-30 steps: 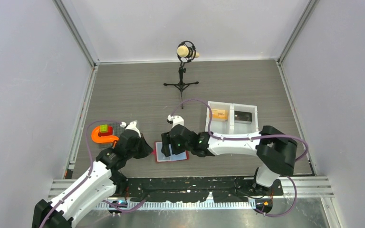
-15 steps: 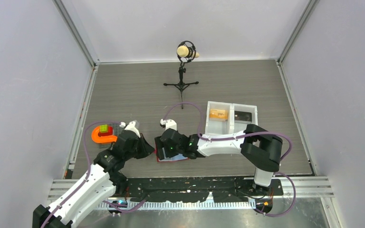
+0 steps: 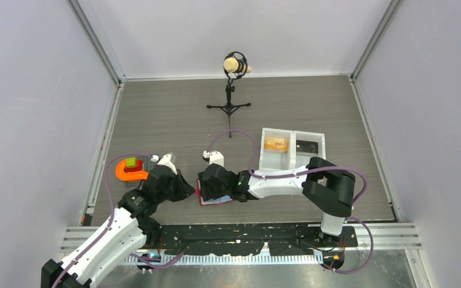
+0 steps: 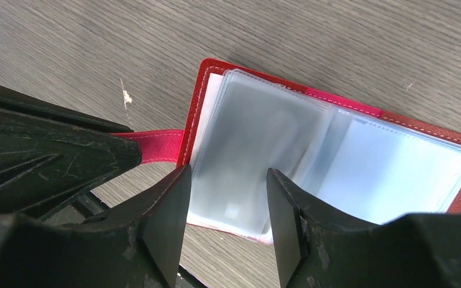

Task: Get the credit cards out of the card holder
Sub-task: Remove the credit card from the card holder.

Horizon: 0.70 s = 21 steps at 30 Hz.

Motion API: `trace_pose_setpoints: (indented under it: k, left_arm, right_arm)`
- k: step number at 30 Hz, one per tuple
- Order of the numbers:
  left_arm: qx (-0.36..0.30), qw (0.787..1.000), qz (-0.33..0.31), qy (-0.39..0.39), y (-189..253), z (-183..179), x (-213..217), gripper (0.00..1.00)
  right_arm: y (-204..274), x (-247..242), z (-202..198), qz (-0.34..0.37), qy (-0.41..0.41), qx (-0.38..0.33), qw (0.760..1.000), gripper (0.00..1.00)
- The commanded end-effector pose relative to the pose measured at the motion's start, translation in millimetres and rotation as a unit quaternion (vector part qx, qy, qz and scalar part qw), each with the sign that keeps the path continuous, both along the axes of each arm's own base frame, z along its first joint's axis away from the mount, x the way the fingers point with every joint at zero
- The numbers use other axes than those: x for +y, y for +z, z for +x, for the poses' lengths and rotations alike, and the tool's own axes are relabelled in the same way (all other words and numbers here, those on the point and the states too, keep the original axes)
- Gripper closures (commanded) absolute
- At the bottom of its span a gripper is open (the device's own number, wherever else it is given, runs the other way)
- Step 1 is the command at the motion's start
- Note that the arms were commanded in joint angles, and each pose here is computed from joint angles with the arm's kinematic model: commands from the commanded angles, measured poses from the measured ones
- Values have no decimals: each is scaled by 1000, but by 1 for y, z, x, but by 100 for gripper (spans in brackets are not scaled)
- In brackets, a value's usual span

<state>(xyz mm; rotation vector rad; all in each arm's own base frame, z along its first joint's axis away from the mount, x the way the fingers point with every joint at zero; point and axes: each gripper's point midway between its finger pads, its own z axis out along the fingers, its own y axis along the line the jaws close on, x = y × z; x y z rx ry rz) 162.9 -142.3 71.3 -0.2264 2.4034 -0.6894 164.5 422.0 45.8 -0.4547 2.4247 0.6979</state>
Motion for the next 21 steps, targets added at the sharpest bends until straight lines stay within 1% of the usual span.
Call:
trace_pose_setpoints:
  k: [1, 8, 21]
  left_arm:
    - [-11, 1000, 2, -3, 6, 2, 1, 100]
    - [-10, 1000, 12, -5, 5, 2, 3, 100]
    - [-6, 1000, 23, -8, 2, 1, 6, 100]
  right_arm:
    - [14, -3, 10, 4, -28, -25, 999, 45]
    - [23, -16, 14, -6, -41, -37, 998, 43]
    - [40, -24, 15, 3, -48, -52, 997, 42]
